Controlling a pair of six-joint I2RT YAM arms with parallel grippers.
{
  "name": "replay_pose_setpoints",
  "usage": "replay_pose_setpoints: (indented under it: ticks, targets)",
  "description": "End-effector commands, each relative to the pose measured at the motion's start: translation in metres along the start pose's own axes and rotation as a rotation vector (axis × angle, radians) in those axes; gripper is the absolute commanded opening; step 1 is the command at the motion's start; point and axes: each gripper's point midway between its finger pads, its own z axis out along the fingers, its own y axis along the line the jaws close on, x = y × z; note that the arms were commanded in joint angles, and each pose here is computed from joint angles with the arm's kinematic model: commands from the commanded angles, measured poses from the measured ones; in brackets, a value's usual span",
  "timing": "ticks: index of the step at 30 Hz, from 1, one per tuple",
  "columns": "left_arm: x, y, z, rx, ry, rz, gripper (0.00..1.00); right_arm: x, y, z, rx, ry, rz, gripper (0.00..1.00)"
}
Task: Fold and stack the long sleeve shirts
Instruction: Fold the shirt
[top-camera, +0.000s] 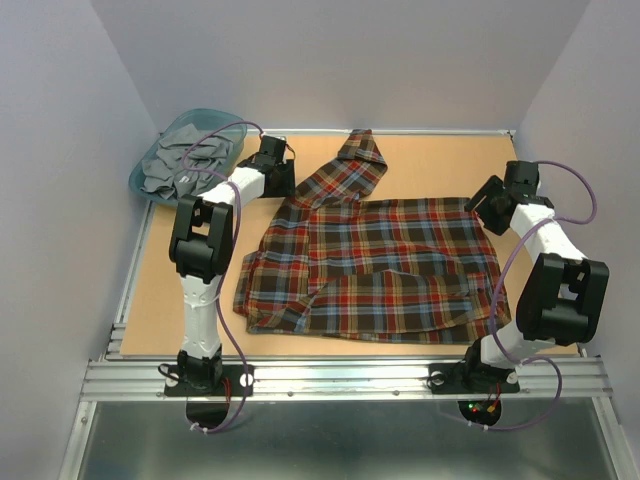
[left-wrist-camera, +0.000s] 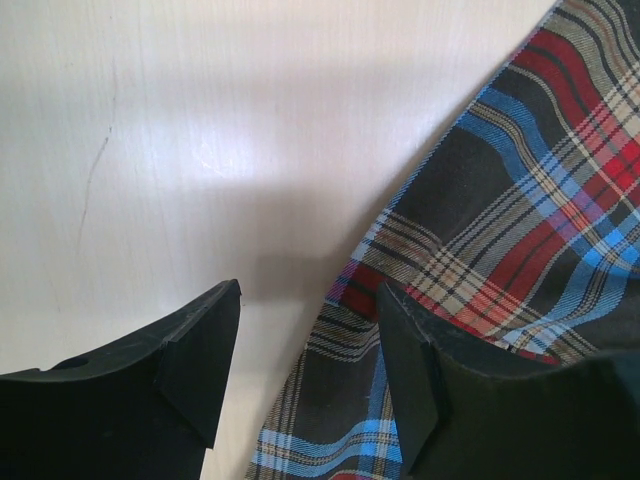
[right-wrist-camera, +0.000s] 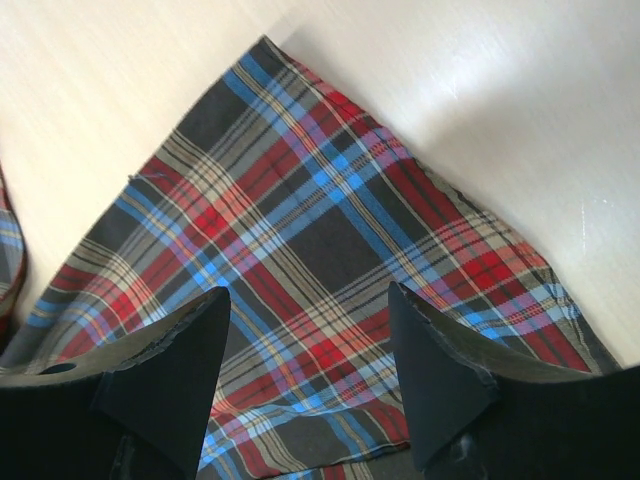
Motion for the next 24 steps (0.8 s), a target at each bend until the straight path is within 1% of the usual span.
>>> replay_pose_setpoints:
  ticks: [1,4,5,9,11,16,17,18,19,21,22,24]
  targets:
    - [-0.015,-0.007,-0.007,0.060,-0.025,0.021,0.67,-0.001,-0.001,-0.004,-0.022,-0.030,-0.018,0.69]
    - [-0.001,-0.007,0.003,0.061,0.018,0.022,0.65,0.001,-0.001,-0.004,-0.025,-0.026,-0.023,0.69]
    - [0.004,-0.011,0.005,0.084,0.036,0.022,0.65,0.001,-0.001,-0.004,-0.023,-0.027,-0.024,0.69]
    - [0.019,-0.012,0.010,0.069,0.069,0.025,0.63,0.000,-0.001,-0.004,-0.026,-0.028,-0.026,0.69]
    - [0.026,-0.005,0.016,0.015,0.076,0.024,0.63,0.000,0.001,-0.004,-0.032,-0.027,-0.026,0.69]
    - [0.040,0.000,0.026,-0.021,0.114,0.004,0.59,0.000,0.001,-0.003,-0.035,-0.026,-0.025,0.69]
    - [0.039,0.001,0.027,-0.035,0.109,0.011,0.56,0.000,0.002,-0.002,-0.033,-0.023,-0.026,0.69]
    - [0.038,0.000,0.027,-0.038,0.107,0.014,0.48,-0.003,0.002,-0.003,-0.033,-0.032,-0.027,0.69]
    - [0.038,0.001,0.027,-0.040,0.109,0.014,0.44,-0.006,0.002,-0.002,-0.028,-0.037,-0.032,0.69]
    - [0.038,0.001,0.028,-0.045,0.119,0.013,0.36,-0.015,0.004,-0.001,-0.023,-0.057,-0.046,0.69]
    - [0.038,0.001,0.029,-0.045,0.117,0.011,0.34,-0.019,0.004,0.000,-0.015,-0.066,-0.052,0.69]
    - [0.037,-0.001,0.029,-0.036,0.122,0.009,0.23,-0.029,0.000,0.004,0.022,-0.092,-0.079,0.69]
